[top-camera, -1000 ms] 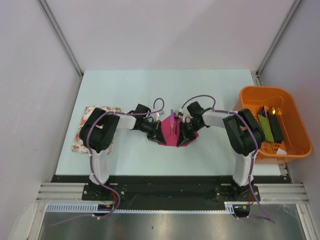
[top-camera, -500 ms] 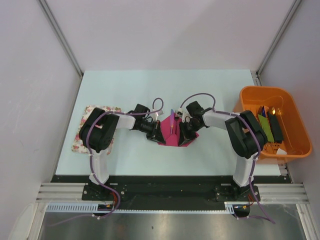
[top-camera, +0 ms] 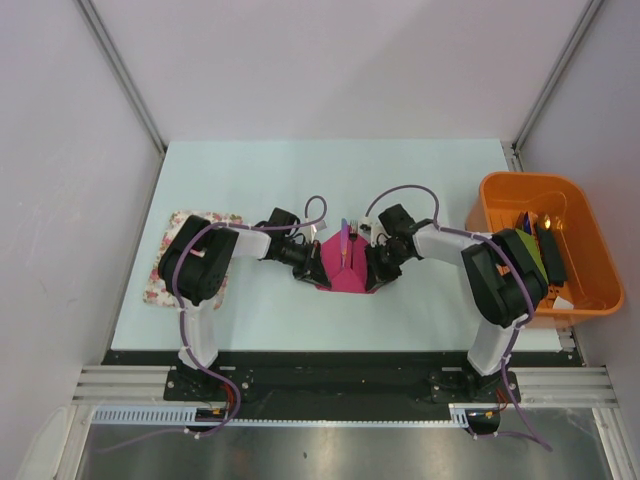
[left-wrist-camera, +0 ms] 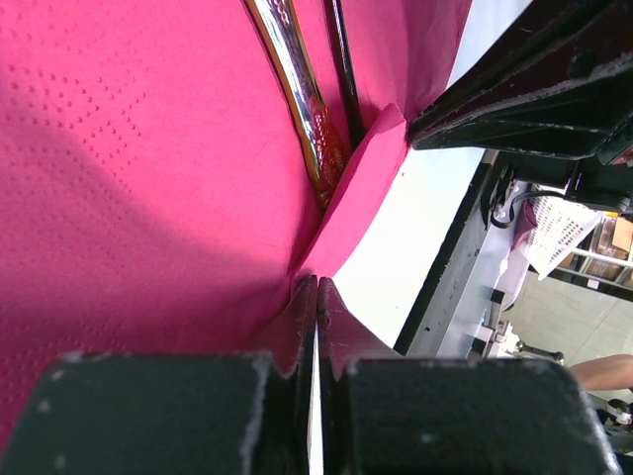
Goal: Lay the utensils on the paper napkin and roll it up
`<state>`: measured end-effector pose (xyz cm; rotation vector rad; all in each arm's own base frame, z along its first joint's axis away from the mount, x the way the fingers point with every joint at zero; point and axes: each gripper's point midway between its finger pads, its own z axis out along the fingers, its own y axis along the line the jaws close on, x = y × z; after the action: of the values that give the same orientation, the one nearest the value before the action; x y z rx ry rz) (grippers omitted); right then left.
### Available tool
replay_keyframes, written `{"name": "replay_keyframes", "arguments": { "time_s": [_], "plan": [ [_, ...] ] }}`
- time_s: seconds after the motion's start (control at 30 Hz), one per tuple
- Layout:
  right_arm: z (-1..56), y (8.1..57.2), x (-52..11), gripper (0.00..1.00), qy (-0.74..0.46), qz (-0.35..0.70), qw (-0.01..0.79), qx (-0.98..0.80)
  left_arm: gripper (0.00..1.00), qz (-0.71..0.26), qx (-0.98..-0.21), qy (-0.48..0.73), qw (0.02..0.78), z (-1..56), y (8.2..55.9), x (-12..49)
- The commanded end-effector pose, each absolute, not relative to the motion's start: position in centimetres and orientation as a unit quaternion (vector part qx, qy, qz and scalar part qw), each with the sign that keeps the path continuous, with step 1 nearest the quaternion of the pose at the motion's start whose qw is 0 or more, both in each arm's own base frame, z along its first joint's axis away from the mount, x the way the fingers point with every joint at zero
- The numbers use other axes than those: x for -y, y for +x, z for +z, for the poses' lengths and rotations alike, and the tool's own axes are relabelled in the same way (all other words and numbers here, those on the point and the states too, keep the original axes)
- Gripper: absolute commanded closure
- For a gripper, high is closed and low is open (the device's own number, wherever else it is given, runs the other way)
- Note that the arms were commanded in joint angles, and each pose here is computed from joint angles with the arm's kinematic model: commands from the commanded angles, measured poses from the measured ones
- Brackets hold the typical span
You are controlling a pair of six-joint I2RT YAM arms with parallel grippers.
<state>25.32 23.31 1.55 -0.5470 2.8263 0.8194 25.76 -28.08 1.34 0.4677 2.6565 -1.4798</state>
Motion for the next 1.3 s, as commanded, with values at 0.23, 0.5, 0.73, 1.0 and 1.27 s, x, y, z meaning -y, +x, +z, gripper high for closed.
{"name": "replay_keyframes", "arguments": {
  "time_s": [0.23, 0.5, 0.73, 1.0, 1.27],
  "plan": [
    [1.6, 25.8, -20.8, 0.84, -0.212, 0.175, 0.121, -0.954, 1.00, -0.436, -0.888, 0.137, 0.050, -1.0, 26.6, 26.4],
    [7.6, 30.0, -20.6, 0.67, -0.108, 0.309, 0.150, -0.933, 1.00, -0.442, -0.885, 0.139, 0.056, -0.5, 26.7, 26.5],
    [9.6, 27.7, -25.5, 0.75, -0.144, 0.379, 0.132, -0.905, 0.99, -0.451, -0.879, 0.142, 0.066, 0.1, 26.9, 26.8],
    [5.5, 26.7, -26.9, 0.83, -0.153, 0.355, 0.107, -0.916, 0.98, -0.457, -0.874, 0.142, 0.079, 0.2, 26.7, 26.8],
    [2.0, 26.8, -26.2, 0.87, -0.164, 0.302, 0.093, -0.935, 0.95, -0.488, -0.853, 0.154, 0.106, 1.9, 27.0, 27.5]
  ]
}}
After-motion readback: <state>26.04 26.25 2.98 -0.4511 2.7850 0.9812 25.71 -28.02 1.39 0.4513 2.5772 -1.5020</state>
